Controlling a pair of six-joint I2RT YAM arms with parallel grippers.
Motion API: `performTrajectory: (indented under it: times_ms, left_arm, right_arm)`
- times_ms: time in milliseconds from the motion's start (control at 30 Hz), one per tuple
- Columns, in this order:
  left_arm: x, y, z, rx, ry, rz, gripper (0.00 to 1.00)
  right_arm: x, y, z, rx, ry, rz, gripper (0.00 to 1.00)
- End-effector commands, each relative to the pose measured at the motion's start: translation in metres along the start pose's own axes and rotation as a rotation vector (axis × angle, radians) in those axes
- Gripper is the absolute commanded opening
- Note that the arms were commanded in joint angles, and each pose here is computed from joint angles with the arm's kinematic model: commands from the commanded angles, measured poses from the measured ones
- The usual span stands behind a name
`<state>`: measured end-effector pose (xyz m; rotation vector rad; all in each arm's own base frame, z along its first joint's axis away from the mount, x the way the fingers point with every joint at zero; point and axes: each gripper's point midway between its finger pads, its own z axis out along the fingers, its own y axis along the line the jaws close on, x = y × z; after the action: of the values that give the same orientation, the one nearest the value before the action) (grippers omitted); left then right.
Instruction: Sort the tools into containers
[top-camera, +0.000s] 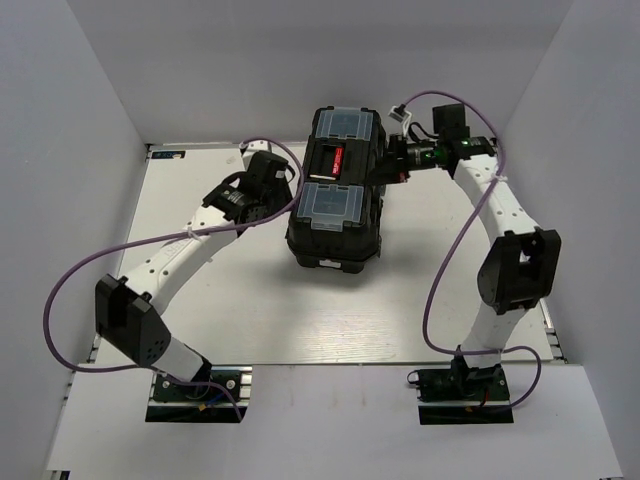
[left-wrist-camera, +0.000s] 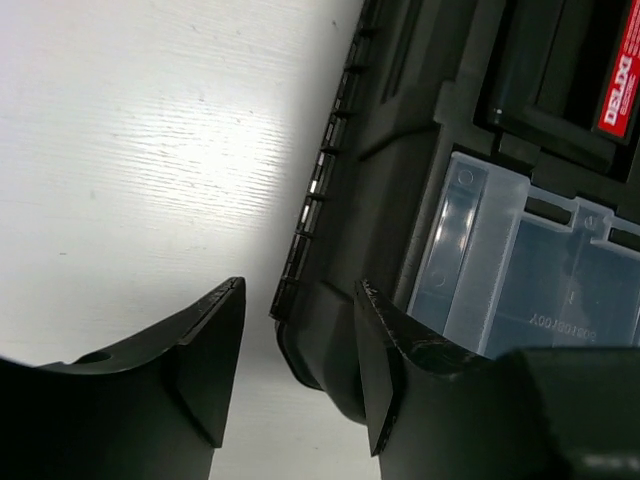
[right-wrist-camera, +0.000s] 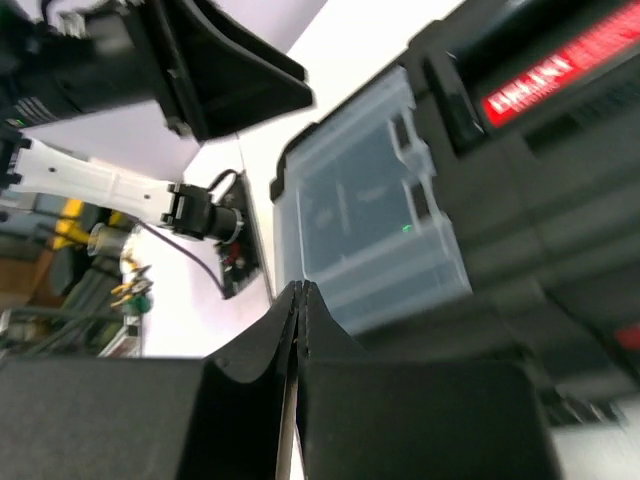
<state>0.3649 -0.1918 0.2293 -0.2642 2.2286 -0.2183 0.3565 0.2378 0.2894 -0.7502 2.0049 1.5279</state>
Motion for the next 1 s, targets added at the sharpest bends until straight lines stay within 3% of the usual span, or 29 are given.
performTrajectory:
  times_ms: [0,133,167,333,533,800,967]
  left_arm:
    - [0.010,-0.016,0.006,0.077,0.045,-0.022,0.58]
    - [0.032,-0.020,0.013,0.113,0.125,0.001,0.58]
    - [0.039,-0.019,0.017,0.108,0.145,0.007,0.58]
    - [0.056,-0.029,0.023,0.164,0.218,0.031,0.58]
    - [0.064,-0.050,0.019,0.230,0.271,0.044,0.58]
    - [0.083,-0.053,0.006,0.254,0.314,0.051,0.58]
    - [0.096,-0.045,-0.003,0.247,0.333,0.042,0.58]
  right_arm:
    - [-0.011,0.010,0.024,-0.077,0.007,-0.007,0.00]
    - [0.011,-0.021,0.039,0.104,0.059,0.042,0.00]
    - [0.015,-0.043,0.037,0.238,0.069,0.038,0.00]
    - [0.081,-0.091,0.007,0.519,0.262,0.154,0.00]
    - [0.136,-0.095,-0.012,0.553,0.438,0.270,0.00]
    - [0.133,-0.103,-0.020,0.568,0.453,0.292,0.00]
    - [0.127,-0.086,-0.019,0.469,0.460,0.260,0.00]
